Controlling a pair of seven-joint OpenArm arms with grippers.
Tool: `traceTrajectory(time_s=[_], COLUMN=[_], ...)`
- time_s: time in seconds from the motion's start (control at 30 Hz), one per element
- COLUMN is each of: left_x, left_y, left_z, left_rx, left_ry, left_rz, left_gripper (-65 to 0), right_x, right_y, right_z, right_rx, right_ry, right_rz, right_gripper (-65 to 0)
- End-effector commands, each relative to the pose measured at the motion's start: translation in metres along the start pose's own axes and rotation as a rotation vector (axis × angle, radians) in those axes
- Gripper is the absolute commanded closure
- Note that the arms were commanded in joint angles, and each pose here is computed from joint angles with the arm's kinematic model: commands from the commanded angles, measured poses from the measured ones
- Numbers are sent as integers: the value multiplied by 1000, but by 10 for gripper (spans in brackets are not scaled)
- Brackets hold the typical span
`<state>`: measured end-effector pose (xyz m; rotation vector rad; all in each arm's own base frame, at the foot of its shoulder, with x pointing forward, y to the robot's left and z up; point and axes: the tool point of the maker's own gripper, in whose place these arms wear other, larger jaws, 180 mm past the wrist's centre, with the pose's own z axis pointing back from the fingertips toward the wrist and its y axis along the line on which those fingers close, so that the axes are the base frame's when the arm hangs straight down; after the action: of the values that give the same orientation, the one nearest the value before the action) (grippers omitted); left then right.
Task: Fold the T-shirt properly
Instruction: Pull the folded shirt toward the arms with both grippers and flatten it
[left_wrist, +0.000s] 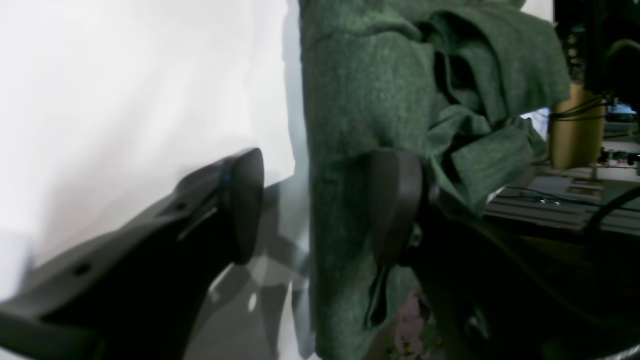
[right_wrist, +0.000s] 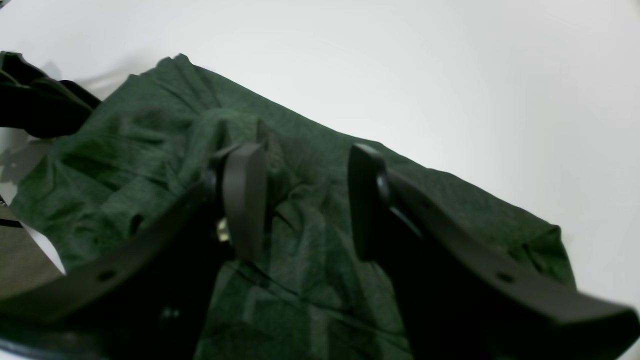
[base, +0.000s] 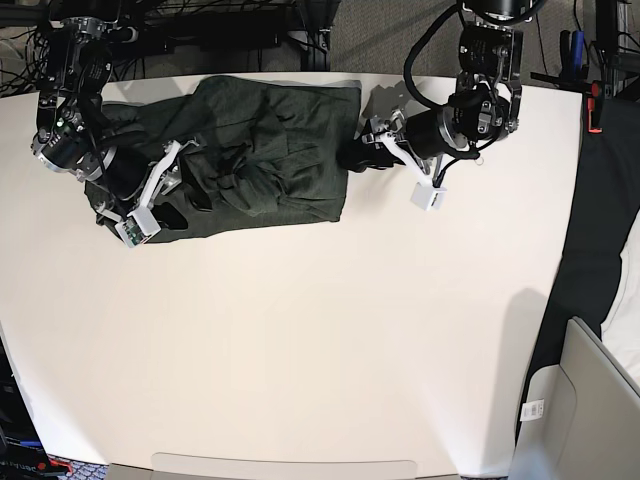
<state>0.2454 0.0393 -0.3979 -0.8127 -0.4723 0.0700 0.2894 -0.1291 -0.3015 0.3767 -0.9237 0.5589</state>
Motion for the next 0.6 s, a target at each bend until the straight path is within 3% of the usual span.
traceTrajectory(time_s=[0.0,0.4,0.57], left_x=[4,-18,-18], left_y=[-2,-22,-23], left_z=[-1,-19,-20], left_rx=[-7,-61,-63], left_ry=[-9,60,61], left_rz=[2,-15,-13], left_gripper=[-327,-325,-221], right_x=[16,16,17], right_y=[-1,-1,-6], right_z=[3,4,7], right_rx=[3,3,-13], right_ry=[-54,-53,-57], right_rz=[22,23,20], right_gripper=[-247,-247,-247])
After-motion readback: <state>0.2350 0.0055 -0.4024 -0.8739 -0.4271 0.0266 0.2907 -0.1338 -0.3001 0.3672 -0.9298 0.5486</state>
